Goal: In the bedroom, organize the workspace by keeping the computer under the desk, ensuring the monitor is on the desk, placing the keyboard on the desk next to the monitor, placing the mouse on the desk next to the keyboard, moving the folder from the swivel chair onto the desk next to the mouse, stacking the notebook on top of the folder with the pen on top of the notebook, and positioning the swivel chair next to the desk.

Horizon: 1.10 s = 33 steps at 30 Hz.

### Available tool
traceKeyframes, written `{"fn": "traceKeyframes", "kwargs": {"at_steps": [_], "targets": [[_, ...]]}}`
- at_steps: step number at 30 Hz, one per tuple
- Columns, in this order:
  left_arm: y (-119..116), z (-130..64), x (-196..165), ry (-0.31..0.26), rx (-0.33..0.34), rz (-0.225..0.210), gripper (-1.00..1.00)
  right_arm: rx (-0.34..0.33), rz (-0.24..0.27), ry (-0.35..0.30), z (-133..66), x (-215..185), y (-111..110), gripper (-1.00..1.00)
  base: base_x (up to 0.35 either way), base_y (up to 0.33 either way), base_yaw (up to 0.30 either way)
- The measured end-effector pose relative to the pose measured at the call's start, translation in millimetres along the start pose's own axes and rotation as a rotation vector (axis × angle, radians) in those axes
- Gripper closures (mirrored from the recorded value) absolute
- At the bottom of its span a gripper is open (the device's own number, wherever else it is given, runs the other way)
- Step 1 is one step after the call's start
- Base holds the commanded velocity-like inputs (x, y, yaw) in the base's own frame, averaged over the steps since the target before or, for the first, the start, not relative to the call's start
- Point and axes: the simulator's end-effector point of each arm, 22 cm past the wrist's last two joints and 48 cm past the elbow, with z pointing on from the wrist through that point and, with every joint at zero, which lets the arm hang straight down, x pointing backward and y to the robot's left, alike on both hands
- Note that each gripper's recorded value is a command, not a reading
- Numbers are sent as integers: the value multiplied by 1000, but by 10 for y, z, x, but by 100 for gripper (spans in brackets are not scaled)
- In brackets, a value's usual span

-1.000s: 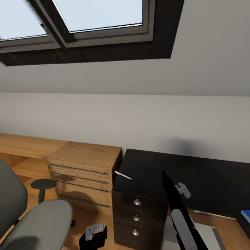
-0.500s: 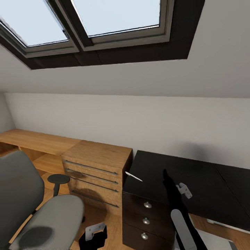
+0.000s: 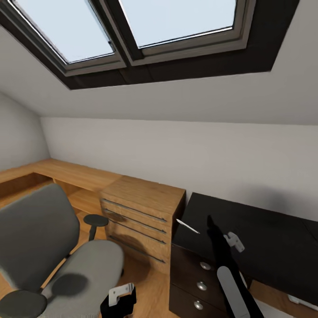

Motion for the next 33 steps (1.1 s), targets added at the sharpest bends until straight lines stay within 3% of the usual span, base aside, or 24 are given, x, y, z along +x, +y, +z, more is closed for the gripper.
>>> {"fn": "traceKeyframes", "kwargs": {"at_steps": [2,12,20,33], "targets": [[-5,0,6,0,1,1,-100,-4,-23,0,1,6,7,-100,0,0,256],[-43,-24,98,13,16,24,-100,-8,-41,8,6,47,-1,-100,0,0,250],[-69,-94,53,22,19,32,-100,-34,-85,34,-17,115,180,-100,0,0,227],[-187,-234,-105,31,42,26,-100,-51,-89,18,-21,-101,398,-100,0,0,38]]}}
